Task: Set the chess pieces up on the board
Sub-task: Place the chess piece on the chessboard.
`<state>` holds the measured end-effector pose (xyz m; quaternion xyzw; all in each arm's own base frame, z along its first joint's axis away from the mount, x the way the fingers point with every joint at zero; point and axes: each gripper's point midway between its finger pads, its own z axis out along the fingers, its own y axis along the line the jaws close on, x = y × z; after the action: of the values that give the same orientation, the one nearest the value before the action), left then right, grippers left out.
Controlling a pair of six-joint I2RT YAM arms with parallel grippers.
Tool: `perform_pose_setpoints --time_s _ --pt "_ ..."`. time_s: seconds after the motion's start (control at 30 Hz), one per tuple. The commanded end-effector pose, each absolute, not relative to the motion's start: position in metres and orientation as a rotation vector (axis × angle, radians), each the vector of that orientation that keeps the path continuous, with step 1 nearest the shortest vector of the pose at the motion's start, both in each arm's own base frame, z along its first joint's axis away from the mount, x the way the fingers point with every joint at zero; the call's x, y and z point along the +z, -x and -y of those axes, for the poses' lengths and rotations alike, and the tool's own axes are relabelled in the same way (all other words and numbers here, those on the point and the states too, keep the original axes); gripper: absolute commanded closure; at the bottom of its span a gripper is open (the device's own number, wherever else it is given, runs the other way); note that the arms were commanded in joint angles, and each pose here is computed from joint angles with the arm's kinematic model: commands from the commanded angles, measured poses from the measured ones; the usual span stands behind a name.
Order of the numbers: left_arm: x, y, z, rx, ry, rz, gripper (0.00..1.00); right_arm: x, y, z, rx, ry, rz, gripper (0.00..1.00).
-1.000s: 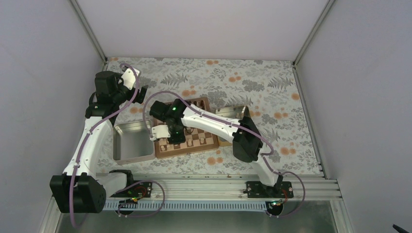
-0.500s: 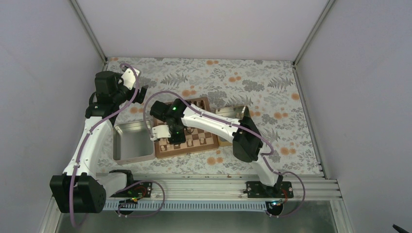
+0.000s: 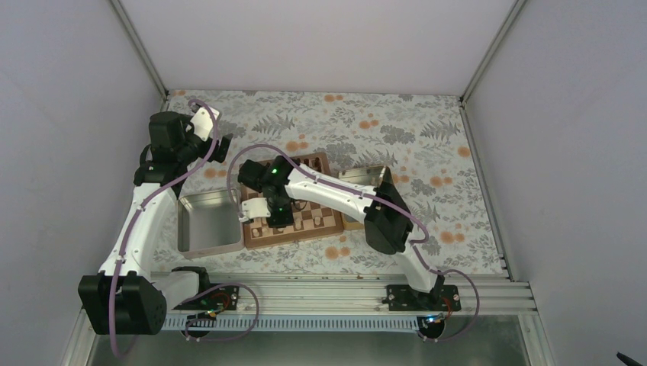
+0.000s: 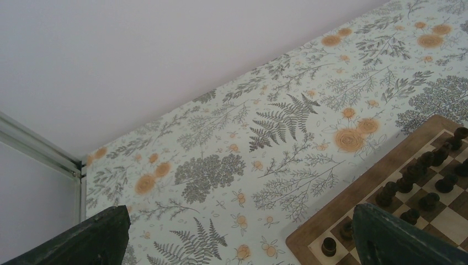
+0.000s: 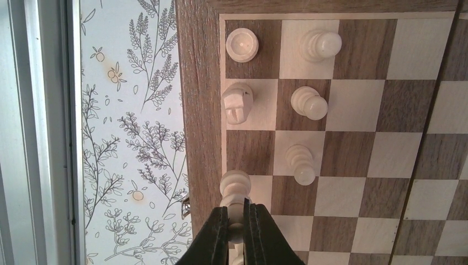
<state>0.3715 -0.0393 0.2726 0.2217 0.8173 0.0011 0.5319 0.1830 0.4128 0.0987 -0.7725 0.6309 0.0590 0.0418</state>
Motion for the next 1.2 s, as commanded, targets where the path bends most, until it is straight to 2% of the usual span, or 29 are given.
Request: perform_pose_setpoints --time_s 0.0,1.0,1.17 --pt "0.275 -0.37 0.038 0.015 -0.536 -1.937 0.0 0.102 -0.181 -0.416 0.229 2.352 -1.938 0.96" --pt "0.274 -0.368 0.038 0.012 -0.539 -1.936 0.0 0.095 -0.193 -0.429 0.19 2.33 -1.932 0.96" --pt "0.275 -0.368 0.038 0.013 -0.539 -1.935 0.0 0.095 -0.194 -0.429 0.184 2.325 -1.938 0.89"
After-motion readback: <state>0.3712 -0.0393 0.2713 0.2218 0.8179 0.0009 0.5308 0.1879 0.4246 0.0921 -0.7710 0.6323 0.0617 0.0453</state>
